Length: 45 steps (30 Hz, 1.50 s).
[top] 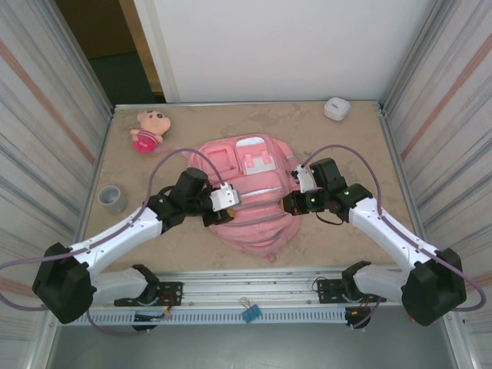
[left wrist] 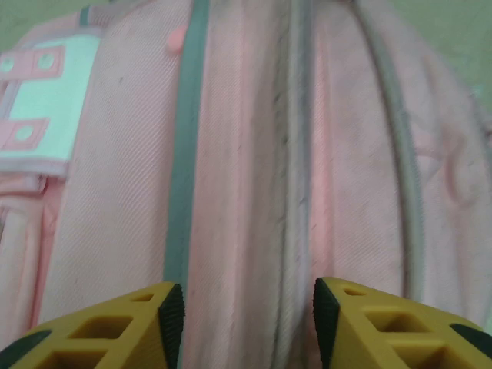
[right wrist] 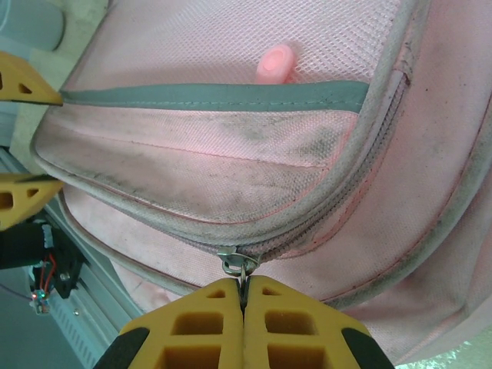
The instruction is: Pack the student bag
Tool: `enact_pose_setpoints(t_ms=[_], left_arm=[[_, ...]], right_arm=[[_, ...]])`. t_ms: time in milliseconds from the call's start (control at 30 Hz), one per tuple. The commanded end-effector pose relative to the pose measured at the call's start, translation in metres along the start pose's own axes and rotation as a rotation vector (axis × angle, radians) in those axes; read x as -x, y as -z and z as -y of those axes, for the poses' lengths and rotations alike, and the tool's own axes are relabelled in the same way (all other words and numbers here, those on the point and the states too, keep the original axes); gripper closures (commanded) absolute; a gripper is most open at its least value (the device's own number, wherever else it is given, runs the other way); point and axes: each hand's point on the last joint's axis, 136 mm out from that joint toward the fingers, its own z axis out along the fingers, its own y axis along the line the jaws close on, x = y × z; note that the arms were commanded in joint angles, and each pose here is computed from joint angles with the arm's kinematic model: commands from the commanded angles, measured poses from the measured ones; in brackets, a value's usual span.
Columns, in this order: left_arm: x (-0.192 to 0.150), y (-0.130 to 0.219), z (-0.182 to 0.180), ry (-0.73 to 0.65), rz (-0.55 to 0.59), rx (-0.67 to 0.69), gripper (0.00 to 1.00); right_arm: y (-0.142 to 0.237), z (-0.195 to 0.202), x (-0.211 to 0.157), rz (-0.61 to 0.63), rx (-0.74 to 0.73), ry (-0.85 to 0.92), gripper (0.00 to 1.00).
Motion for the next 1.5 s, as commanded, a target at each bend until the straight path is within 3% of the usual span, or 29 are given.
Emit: enact_pose_setpoints(t_ms=[0,133,333,500,633,700,900,1033,1200,1467], left_arm=[[0.041,0.0,0.0,-0.047,0.086,-0.001,0.43],[0.059,-0.021,0.0,-0.073,0.094,-0.024,0.37],[0.062,-0.054,-0.001,-0.09,0.066,-0.063,0.4],[0.067,-0.066,-0.001,-0.09,0.078,-0.09,0.6],[0.052,-0.064,0.003,-0.1,0.051,-0.093,0.86],[0.043,-0.059,0.007,-0.105,0.043,-0.105,0.92],[0.016,-0.024,0.007,-0.066,0.051,-0.143,0.92],[0.017,0.002,0.026,-0.128,0.136,-0.244,0.92],[0.034,0.015,0.047,-0.197,0.25,-0.328,0.92],[0.03,0.016,0.054,-0.227,0.248,-0.349,0.9]], right_arm=[[0.006,-0.01,0.003,0.019,0.032,0.024,1.0],[0.005,-0.013,0.002,0.014,0.045,0.018,1.0],[0.008,-0.014,0.001,0.026,0.044,0.015,1.0],[0.009,-0.008,-0.001,0.039,0.021,0.01,1.0],[0.013,0.035,-0.004,0.063,-0.16,-0.058,1.0],[0.016,0.055,-0.008,0.062,-0.237,-0.093,1.0],[0.025,0.065,0.007,0.166,-0.27,-0.107,1.0],[0.017,0.057,0.023,0.197,-0.206,-0.1,1.0],[0.005,0.058,0.04,0.262,-0.173,-0.134,1.0],[-0.016,0.054,0.046,0.233,-0.128,-0.115,1.0]])
